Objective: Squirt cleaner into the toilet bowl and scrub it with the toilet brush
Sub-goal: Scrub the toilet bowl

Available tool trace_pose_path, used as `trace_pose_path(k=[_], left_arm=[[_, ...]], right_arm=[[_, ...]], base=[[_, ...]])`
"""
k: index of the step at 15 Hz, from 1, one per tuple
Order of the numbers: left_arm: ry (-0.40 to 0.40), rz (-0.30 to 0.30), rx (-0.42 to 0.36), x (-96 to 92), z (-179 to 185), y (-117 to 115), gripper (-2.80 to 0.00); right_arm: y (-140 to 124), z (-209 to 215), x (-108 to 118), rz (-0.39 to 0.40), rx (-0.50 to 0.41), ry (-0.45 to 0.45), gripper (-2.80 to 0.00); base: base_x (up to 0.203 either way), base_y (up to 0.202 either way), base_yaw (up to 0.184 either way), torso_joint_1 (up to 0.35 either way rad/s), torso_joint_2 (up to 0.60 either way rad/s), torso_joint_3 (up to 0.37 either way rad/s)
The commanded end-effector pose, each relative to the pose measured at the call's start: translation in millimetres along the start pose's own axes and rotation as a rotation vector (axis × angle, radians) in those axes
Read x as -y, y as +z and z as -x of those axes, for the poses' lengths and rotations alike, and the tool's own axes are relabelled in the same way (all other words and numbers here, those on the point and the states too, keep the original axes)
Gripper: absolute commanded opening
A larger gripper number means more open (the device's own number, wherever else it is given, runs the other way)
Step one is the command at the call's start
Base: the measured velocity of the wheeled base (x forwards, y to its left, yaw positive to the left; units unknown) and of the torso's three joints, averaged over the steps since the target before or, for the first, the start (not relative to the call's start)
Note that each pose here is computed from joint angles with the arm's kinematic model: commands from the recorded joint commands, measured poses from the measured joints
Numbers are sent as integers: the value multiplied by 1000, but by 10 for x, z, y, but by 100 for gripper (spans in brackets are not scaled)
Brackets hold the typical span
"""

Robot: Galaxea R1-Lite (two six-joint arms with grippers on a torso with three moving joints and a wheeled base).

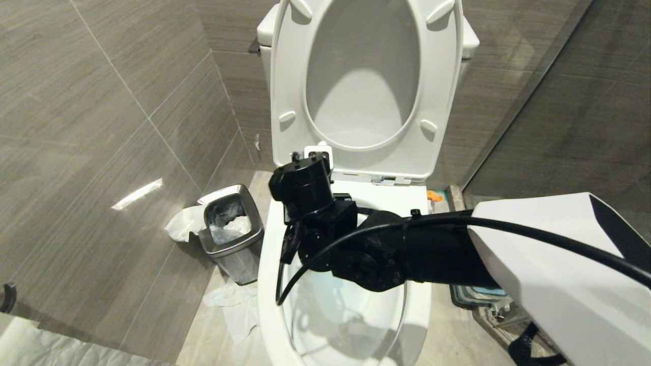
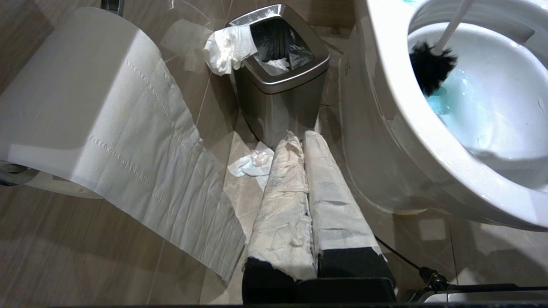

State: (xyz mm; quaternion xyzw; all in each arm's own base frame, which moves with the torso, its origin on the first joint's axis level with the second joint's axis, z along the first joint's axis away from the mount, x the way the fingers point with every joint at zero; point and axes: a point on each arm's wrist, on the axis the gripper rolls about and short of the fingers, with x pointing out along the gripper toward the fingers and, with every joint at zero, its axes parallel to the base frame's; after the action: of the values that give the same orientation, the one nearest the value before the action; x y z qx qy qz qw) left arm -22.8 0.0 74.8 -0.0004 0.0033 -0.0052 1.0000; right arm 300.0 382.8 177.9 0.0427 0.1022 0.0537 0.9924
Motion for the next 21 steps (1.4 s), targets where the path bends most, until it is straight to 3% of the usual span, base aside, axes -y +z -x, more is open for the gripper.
trace_pose_path(k=[1, 5, 11, 17, 21], left_arm=[[0, 1, -4, 0, -2, -5, -280], [0, 1, -3, 0, -2, -3, -280], [0, 1, -3, 0, -2, -3, -280], [-1, 1, -3, 0, -2, -3, -280], [0, 1, -3, 0, -2, -3, -280]], right_arm=[[-90, 282, -208, 22, -17, 63, -280], [-255, 759, -68, 84, -101, 100, -280], [-260, 1353, 574, 103, -172, 95, -280], [2, 1007, 1157, 53, -143, -91, -280], [136, 550, 1195, 26, -104, -171, -280]], base=[[0, 0, 0, 0, 0, 0], [0, 0, 0, 0, 0, 0], [0, 0, 0, 0, 0, 0], [0, 0, 0, 0, 0, 0], [0, 0, 0, 0, 0, 0]])
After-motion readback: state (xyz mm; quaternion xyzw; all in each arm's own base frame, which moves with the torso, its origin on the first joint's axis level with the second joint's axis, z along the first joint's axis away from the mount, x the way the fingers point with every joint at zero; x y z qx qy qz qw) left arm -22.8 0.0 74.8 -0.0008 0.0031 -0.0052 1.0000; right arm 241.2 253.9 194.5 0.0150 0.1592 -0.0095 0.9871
